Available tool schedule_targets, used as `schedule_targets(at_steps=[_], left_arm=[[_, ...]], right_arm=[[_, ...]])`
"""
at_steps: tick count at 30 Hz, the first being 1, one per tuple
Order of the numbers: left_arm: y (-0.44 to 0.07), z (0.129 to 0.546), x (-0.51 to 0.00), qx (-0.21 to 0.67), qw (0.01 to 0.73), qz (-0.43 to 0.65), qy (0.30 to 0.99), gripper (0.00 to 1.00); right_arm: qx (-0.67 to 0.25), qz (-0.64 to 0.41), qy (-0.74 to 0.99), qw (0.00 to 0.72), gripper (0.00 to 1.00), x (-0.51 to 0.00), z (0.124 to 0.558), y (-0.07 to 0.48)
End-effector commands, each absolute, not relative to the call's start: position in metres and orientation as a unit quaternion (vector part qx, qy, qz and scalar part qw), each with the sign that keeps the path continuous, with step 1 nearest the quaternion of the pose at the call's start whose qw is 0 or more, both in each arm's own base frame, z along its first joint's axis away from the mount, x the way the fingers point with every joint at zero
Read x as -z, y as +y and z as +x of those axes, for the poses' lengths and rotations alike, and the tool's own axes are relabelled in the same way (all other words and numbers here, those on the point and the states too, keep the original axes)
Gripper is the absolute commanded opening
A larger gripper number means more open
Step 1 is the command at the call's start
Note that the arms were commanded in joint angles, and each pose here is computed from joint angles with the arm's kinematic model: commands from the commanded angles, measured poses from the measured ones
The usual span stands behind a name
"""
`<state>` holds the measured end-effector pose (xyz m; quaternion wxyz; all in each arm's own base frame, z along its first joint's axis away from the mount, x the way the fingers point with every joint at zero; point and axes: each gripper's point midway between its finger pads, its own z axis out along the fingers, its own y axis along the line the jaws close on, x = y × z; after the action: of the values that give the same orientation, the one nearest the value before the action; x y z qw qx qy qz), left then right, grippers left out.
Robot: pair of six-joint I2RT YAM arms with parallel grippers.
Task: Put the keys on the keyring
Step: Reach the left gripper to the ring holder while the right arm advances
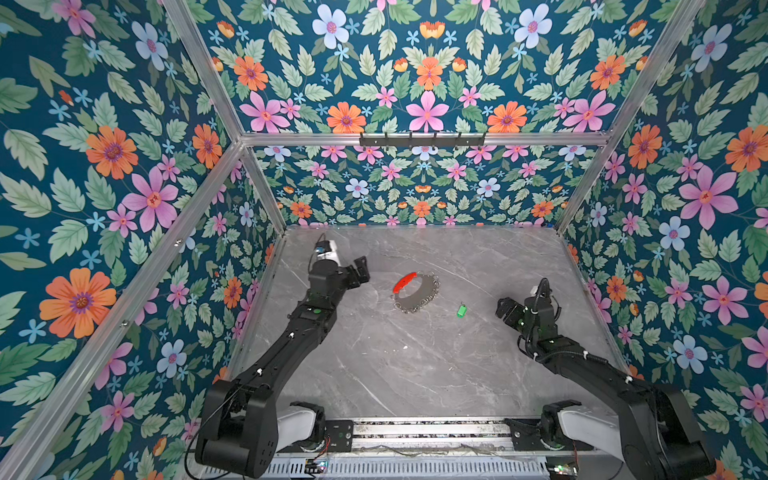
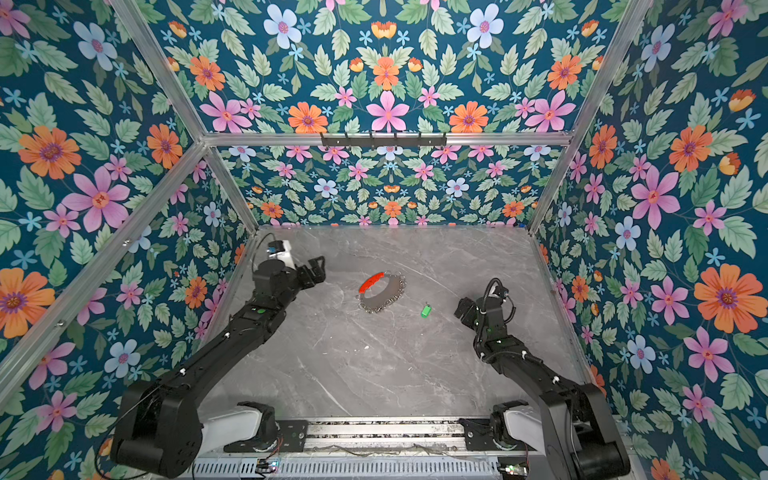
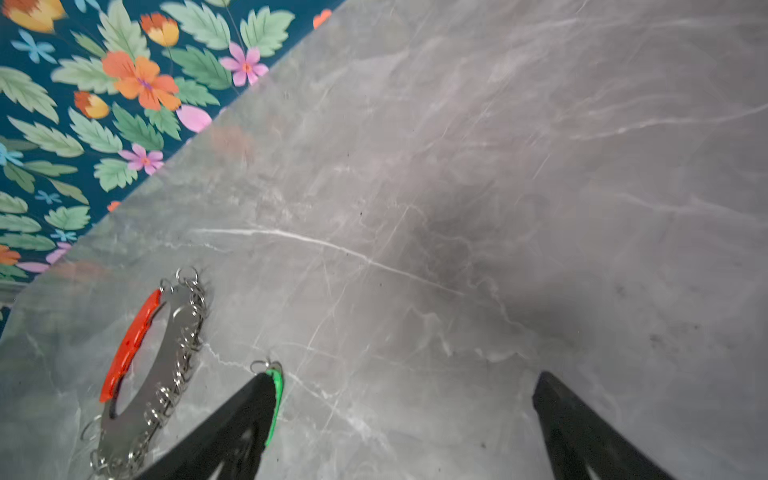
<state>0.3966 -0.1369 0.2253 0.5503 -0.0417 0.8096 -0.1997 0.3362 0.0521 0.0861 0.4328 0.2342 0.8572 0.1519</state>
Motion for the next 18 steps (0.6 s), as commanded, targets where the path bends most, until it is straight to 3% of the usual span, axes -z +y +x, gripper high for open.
schedule_targets(at_steps=[1,6,10,18], left_arm=[[-0.183,0.402,-0.217,0.190,0.541,0.039,0.818,0.94],[-0.248,0.417,-0.189,0.185,0.489,0.120,0.844,0.79],[-0.273,0.419,-0.164,0.173,0.472,0.160,0.850,0.73],[-0.311,0.443,-0.124,0.164,0.429,0.222,0.860,0.54]], right_arm=[[-0.209,0.179,0.852,0.446,0.96,-0.111,0.357,0.093],[-0.198,0.158,0.861,0.442,0.95,-0.114,0.360,0.104],[-0.211,0.148,0.850,0.459,0.87,-0.124,0.357,0.106],[-0.193,0.146,0.847,0.473,0.50,-0.127,0.355,0.099]])
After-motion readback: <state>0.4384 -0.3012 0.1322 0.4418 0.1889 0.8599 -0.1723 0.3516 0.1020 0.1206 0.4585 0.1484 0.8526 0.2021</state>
